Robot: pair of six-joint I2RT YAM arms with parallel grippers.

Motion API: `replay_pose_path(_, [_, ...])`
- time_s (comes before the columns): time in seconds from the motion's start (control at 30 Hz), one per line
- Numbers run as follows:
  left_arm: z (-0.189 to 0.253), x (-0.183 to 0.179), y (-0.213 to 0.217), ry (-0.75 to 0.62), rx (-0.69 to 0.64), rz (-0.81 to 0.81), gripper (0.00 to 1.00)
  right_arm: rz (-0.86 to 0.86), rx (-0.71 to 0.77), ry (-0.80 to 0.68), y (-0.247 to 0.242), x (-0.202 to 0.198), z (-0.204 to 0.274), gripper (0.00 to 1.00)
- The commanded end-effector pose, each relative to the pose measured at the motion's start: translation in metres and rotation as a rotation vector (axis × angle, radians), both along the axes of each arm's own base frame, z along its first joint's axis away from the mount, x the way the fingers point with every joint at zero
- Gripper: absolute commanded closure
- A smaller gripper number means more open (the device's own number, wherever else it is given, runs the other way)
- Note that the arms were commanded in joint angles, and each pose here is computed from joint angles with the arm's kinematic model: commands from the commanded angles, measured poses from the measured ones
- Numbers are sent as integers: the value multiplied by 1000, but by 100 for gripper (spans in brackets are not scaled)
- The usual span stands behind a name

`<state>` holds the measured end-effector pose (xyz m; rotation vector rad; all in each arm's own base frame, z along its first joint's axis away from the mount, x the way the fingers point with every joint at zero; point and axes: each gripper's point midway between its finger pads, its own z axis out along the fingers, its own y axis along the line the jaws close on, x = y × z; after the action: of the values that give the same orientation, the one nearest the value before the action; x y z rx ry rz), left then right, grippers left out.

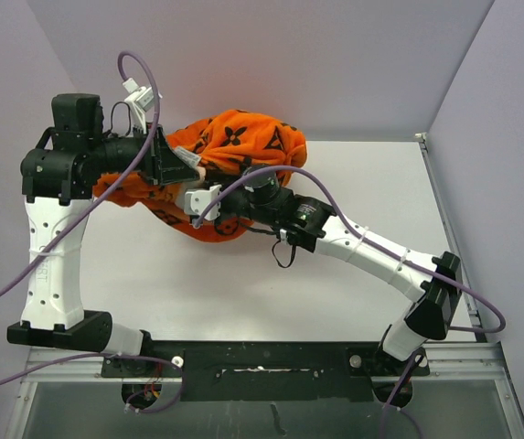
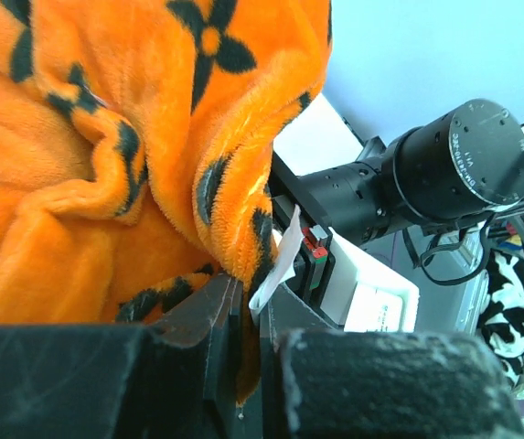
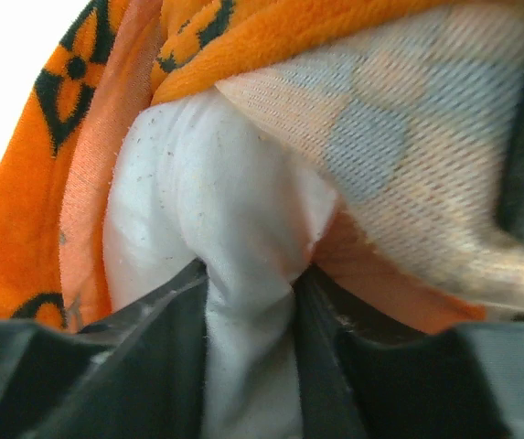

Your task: Remove the pillowcase from the pillow

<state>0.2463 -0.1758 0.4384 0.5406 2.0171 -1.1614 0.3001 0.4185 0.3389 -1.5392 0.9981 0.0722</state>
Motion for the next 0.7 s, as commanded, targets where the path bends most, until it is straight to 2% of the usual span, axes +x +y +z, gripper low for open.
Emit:
replay_pose_path(0.0, [61, -33, 5, -132, -128, -82, 100, -123, -109, 104, -22, 10, -56, 100])
replay_pose_path(0.23, [87, -5, 67, -308, -94, 94, 100, -241, -22, 153, -55, 0, -49, 100])
replay_pose_path(0.47, [84, 23, 109, -482, 92, 280, 100, -423, 160, 238, -111, 3, -43, 100])
replay_pose_path(0.67, [71, 44, 139, -592, 266, 409, 100, -480, 264, 284, -141, -4, -41, 100])
